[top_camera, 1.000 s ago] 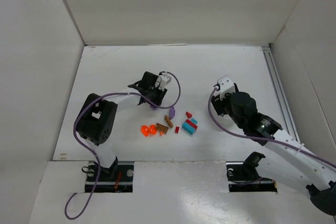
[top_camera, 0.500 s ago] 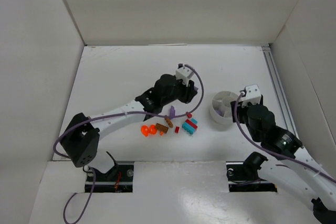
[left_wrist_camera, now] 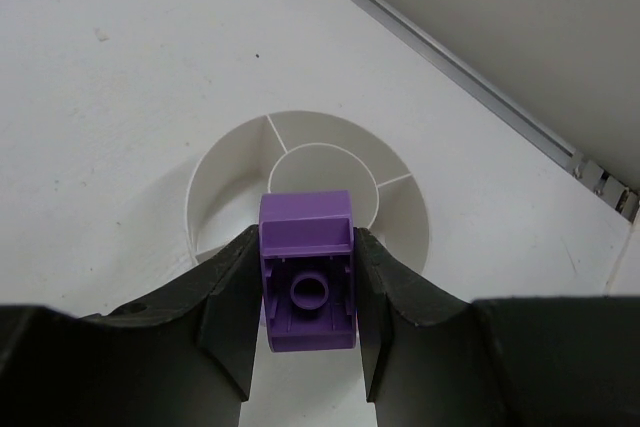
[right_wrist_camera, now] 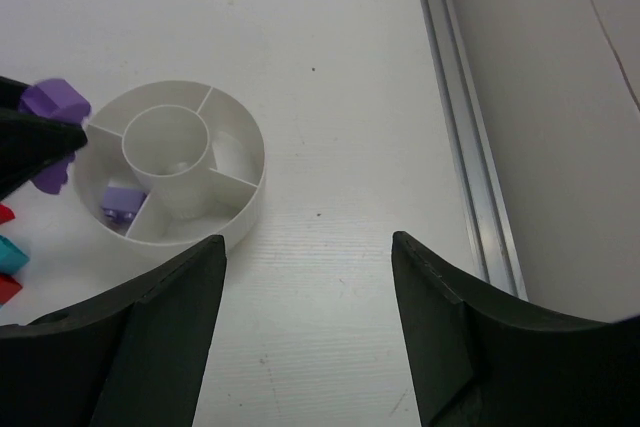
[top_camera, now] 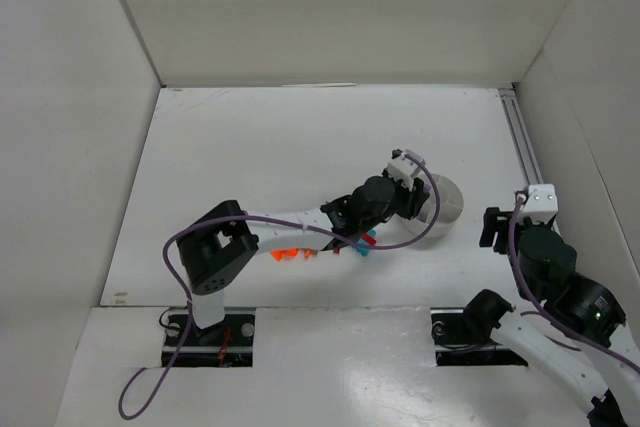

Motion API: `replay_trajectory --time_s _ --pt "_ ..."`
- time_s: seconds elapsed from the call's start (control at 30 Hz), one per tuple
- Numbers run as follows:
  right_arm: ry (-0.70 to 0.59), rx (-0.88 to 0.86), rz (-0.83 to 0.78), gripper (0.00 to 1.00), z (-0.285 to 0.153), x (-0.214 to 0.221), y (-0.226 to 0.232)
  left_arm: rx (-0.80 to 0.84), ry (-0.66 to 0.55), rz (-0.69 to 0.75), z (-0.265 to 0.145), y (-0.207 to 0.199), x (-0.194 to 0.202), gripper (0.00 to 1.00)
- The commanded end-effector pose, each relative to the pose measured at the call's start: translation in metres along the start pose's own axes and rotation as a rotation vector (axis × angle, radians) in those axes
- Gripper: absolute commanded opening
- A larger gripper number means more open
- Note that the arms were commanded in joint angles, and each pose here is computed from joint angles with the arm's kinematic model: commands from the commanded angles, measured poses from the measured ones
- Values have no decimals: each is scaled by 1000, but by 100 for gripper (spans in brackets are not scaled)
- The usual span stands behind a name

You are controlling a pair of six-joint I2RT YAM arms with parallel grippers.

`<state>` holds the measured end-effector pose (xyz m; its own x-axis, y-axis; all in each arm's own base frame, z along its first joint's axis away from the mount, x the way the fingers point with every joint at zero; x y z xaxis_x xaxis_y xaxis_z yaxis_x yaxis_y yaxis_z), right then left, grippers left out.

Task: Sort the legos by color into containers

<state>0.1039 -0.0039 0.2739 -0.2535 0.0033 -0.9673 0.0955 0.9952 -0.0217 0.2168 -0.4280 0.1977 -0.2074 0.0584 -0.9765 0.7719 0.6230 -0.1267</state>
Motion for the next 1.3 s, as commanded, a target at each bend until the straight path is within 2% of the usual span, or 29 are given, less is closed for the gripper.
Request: replay_trajectory --time_s 0.0,0.23,0.37,0.6,0.8,1.1,1.17,1.2,1.27 --pt "-6 53 10 72 -7 -6 -11 -24 -239 -77 2 2 -58 20" --pt "6 77 -9 74 -7 -7 -12 -28 -261 -108 15 3 -35 20" --pt "10 87 -16 74 -5 -7 -12 -25 -333 -137 14 5 -32 22" --pt "2 85 -7 74 -8 -6 -15 -28 -343 -176 19 6 -17 22" --pt "2 85 -7 74 -8 -6 -15 -37 -360 -212 23 8 -2 29" --pt "2 85 -7 74 -8 -3 -16 -62 -376 -251 27 12 11 29" --pt "-4 84 0 74 -9 -3 -17 -65 -394 -266 23 13 9 34" --pt "-7 92 0 74 -9 -4 -18 -72 -417 -274 20 15 4 46" --pt "-7 93 9 74 -9 -1 -18 -74 -411 -272 18 16 8 52"
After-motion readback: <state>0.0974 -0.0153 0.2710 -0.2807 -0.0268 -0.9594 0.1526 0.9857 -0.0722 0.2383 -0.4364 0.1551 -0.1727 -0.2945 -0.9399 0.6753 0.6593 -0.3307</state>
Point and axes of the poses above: each gripper's point midway between its finger pads, its own z axis out along the fingers, its own y axis along the line the jaws close on, x = y × z, the point moved 7 cm from there along -z, back along the fingers, and after that the axes turned 7 degrees about z, right-handed, at the moved point
